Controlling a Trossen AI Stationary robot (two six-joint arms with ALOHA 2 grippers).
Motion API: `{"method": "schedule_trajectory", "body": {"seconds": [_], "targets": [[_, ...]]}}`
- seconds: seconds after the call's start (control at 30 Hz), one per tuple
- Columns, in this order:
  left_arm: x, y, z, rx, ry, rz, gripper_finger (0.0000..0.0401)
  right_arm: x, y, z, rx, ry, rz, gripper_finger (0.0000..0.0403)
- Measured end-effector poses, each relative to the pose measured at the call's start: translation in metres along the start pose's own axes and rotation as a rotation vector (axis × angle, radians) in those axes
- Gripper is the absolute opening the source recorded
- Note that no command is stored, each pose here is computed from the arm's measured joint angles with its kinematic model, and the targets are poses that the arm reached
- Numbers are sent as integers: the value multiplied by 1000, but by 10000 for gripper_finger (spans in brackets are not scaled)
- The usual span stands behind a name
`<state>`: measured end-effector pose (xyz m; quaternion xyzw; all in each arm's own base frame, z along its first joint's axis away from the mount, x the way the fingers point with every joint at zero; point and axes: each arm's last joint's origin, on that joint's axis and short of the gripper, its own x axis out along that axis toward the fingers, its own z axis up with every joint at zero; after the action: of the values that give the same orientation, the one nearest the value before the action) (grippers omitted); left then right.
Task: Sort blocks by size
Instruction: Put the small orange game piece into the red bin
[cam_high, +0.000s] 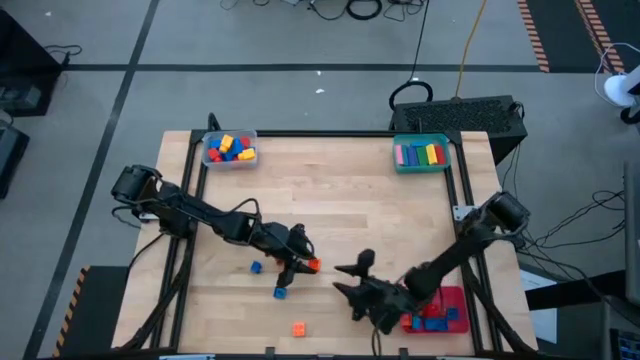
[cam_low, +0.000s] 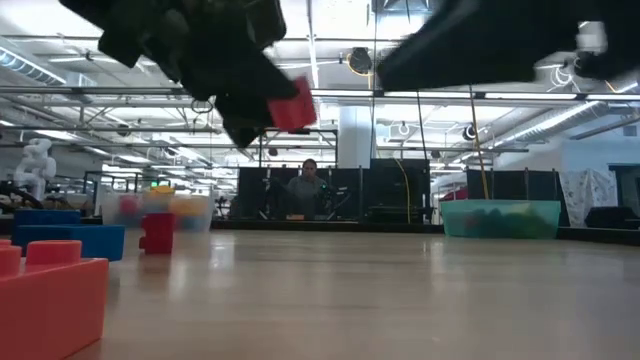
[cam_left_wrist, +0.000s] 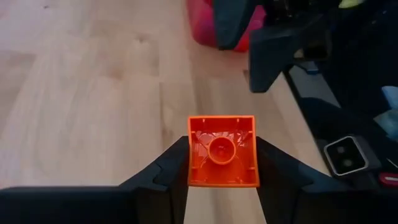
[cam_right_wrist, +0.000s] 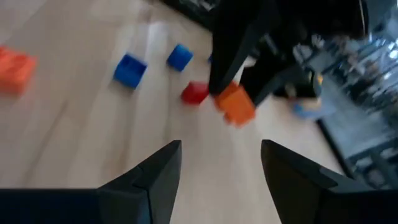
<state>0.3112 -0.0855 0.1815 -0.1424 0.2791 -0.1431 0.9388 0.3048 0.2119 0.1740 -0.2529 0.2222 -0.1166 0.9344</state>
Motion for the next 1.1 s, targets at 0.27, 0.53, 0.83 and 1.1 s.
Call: {"method": "schedule_trajectory", "body": {"seconds": [0.27, 0.53, 0.83, 1.1], "targets": [[0, -2, 4, 2, -15, -38, 143, 24, -17, 4, -188, -32, 96, 205], [0, -2, 3, 2, -10, -52, 143, 44, -36, 6, -222, -62, 123, 205], [0, -2, 4, 4, -18, -54, 143, 53, -43, 5, -304, -91, 171, 178], [-1, 1, 7, 0, -36, -49, 143, 58, -47, 7, -314, -142, 228, 138]]}}
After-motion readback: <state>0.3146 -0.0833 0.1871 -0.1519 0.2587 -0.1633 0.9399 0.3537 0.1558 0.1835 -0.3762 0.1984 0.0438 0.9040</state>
